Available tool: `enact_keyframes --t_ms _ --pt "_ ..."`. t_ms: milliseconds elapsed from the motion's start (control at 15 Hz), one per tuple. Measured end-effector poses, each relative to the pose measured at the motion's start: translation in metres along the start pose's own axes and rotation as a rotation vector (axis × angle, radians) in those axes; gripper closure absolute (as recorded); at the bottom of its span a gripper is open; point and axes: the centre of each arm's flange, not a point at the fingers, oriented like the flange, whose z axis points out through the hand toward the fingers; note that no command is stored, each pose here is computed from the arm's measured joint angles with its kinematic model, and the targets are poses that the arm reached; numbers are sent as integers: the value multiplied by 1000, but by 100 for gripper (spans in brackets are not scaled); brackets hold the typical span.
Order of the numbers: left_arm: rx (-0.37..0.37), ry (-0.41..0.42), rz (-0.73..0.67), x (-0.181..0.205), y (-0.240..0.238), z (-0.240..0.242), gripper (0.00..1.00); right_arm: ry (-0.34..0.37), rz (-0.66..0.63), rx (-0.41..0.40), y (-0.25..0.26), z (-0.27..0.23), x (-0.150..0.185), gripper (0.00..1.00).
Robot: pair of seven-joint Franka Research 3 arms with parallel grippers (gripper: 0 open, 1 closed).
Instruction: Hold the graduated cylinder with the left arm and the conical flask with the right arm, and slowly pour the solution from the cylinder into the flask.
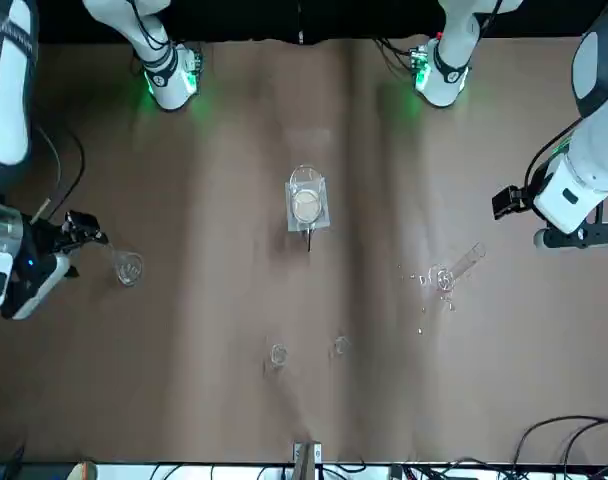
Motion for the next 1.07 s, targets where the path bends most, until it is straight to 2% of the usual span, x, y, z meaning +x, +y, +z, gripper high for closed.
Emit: enact_keyframes --t_ms 200,333,533,667,800,933,1067 --pt "0 0 0 0 0 0 0 -16 158 -4 -9 -21 -17 1" --pt "0 0 0 0 -1 0 0 -47 283 -65 -17 -35 -28 0" --pt "0 1 0 0 -1 0 0 -48 329 -111 -32 -42 -39 0" --pt "0 2 1 0 -1 -1 0 4 345 -115 -29 -35 -54 0" --pt "0 2 5 0 -1 -1 0 40 357 -107 -26 -21 -74 0" --pt "-1 3 13 0 -1 -1 0 41 388 -90 -31 -16 -89 0" --pt "-2 13 23 1 -1 -2 0 33 461 -66 -46 -36 -110 0"
